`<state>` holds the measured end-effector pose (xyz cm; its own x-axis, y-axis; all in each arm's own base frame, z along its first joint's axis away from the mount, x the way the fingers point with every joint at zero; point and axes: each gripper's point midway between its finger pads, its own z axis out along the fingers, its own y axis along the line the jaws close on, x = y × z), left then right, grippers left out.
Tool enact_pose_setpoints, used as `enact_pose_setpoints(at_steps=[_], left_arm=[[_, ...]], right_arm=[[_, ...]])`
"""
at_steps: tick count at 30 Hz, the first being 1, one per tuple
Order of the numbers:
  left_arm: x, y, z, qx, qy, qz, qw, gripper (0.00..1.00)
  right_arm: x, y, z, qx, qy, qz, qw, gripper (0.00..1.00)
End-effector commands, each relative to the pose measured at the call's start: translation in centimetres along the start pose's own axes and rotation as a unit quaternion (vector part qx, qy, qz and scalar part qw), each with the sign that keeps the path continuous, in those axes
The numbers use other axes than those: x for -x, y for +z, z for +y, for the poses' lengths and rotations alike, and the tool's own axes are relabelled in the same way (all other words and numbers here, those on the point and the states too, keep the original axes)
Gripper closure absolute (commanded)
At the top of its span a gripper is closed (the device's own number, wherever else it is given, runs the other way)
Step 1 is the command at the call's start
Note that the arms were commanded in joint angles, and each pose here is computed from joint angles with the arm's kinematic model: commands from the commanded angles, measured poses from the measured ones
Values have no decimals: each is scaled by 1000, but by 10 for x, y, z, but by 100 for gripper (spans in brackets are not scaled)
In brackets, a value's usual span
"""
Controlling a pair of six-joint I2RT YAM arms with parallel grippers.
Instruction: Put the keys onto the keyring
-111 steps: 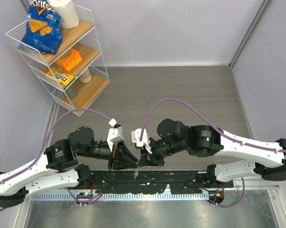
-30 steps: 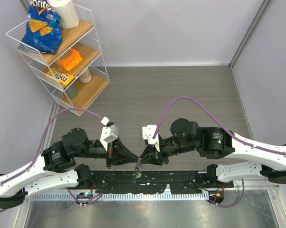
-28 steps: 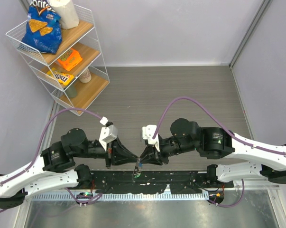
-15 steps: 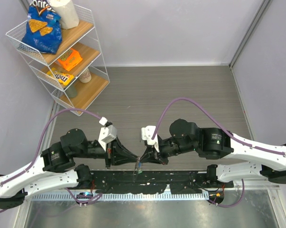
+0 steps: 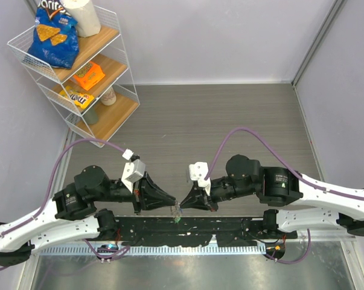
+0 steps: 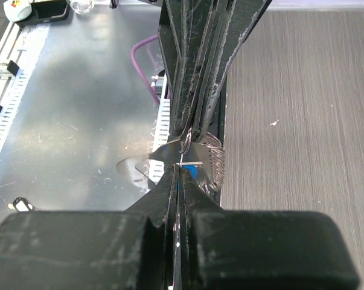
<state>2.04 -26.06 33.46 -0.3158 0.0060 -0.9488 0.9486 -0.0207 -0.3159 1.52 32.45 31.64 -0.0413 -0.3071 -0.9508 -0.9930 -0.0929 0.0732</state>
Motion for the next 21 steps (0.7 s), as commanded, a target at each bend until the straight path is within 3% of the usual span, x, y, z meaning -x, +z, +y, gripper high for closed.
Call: enact_pose_setpoints(at_steps=[1,13,21], left_arm=[[35,-1,-8,-10,22,-74,997,100],[56,-1,-2,6,24,-133,991,100],[56,3,4,15,17,-140,990,100]], right_arm=[[20,-6,7,11,-17,-54,998,95],[31,-8,-3,-31,-52,-97,993,95],[35,-10,-12,-64,-66,-113,989,94]])
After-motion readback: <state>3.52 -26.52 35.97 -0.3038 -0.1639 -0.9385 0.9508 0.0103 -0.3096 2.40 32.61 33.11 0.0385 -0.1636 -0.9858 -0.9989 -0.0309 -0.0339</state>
